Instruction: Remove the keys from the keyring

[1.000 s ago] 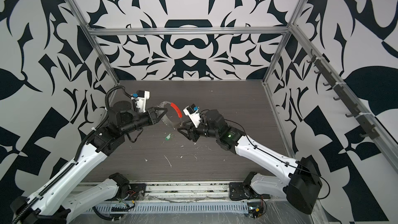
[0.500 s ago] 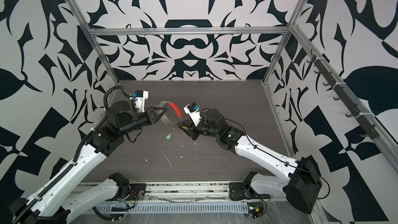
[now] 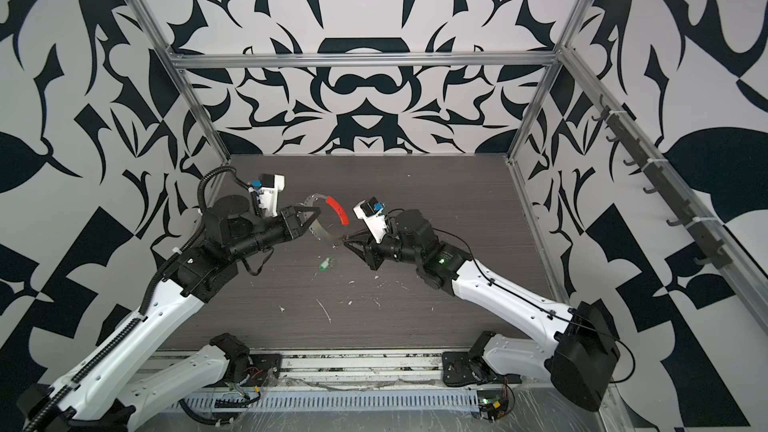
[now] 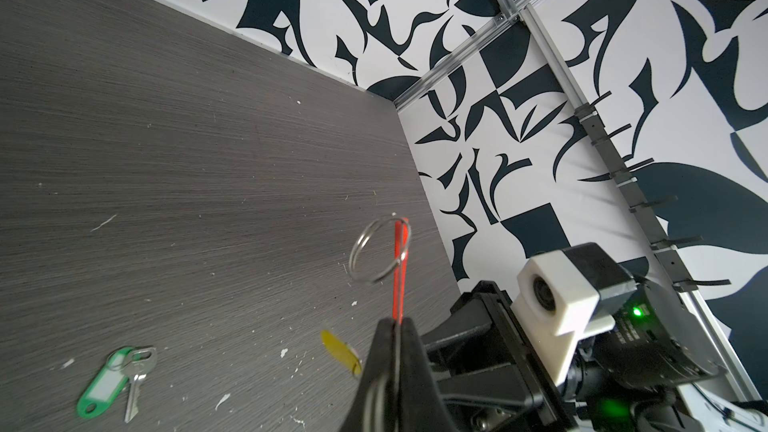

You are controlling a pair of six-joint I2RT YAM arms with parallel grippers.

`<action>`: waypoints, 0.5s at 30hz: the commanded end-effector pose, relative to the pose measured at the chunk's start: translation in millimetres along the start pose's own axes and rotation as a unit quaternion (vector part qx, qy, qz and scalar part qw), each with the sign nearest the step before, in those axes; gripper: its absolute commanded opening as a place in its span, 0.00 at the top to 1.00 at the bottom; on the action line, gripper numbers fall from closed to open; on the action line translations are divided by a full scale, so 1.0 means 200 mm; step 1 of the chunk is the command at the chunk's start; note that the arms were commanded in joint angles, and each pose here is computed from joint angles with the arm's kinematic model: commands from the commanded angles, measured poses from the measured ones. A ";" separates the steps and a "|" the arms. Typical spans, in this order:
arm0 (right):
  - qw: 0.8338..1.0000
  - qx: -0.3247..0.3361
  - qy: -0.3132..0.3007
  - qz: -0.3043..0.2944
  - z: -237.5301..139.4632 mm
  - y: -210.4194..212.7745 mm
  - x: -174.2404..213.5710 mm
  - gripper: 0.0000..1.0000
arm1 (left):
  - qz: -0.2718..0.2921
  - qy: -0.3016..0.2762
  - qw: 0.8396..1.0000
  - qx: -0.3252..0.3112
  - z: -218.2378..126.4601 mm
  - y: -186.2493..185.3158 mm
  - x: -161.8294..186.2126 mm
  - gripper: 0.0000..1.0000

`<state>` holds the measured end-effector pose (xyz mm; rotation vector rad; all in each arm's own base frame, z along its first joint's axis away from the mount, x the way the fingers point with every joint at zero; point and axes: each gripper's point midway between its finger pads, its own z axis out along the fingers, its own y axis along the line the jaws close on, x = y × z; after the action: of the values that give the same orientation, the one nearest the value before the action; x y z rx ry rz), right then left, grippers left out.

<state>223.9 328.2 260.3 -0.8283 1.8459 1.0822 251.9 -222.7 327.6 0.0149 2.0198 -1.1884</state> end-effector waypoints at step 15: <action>1.000 -0.020 -0.014 -0.005 0.02 0.05 -0.07 0.75 | 0.000 -0.018 0.999 0.027 -0.05 -0.08 -0.04 1.00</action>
<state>222.3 331.9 257.8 -0.8376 1.8506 1.1048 252.5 -220.2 330.1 0.0029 2.0089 -1.1836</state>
